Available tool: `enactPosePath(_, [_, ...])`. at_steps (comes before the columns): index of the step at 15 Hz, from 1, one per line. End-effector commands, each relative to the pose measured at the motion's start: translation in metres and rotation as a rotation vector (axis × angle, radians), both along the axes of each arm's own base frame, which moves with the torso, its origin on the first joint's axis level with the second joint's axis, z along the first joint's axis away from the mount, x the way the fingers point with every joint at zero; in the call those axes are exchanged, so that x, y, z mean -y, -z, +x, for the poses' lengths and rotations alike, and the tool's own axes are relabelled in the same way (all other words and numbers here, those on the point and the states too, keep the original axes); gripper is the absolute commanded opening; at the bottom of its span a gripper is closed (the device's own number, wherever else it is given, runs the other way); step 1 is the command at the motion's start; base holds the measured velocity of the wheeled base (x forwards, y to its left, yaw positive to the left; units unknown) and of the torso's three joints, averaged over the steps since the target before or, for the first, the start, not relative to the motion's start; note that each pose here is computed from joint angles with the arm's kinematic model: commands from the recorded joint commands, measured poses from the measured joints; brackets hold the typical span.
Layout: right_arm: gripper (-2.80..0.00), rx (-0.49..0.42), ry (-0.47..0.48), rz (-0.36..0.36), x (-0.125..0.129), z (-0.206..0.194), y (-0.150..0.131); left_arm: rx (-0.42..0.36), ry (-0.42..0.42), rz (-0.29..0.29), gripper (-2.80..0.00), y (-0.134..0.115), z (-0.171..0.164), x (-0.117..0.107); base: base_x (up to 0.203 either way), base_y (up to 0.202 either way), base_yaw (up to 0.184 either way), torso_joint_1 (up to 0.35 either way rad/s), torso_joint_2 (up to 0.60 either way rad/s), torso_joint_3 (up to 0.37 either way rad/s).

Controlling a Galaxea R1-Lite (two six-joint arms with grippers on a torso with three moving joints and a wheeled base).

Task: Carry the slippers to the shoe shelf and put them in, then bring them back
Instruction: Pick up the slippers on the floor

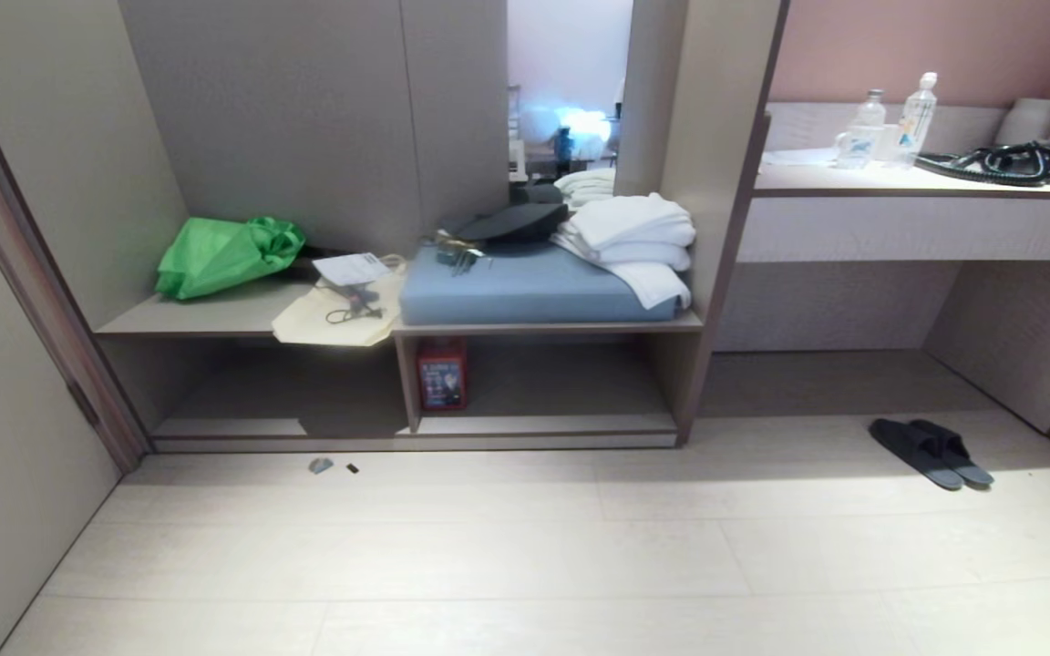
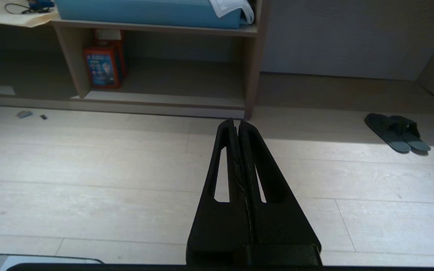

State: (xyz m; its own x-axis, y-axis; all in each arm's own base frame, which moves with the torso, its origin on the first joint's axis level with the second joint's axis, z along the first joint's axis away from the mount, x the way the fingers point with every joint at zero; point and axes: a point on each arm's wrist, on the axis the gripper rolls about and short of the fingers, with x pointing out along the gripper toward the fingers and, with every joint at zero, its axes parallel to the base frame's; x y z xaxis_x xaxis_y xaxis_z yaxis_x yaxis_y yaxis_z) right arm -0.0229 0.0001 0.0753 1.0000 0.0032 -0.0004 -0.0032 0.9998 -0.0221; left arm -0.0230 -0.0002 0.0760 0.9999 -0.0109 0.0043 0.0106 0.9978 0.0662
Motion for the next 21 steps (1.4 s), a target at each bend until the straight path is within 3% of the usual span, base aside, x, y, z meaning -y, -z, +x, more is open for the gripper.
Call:
enactPosePath(1, [-2.80,-0.001,0.000,0.000,0.0000,0.0001,0.0000,0.000,0.000,0.001,-2.80,0.0000,0.0000,0.0000,0.194,0.000,0.001,0.006,0.00,0.001])
enactPosePath(21, [-2.80,-0.001,0.000,-0.002,0.0000,0.0001,0.0000,-0.001,0.000,0.003,-2.80,0.0001,0.0000,0.0000,0.195,0.000,0.000,0.003,0.00,0.002])
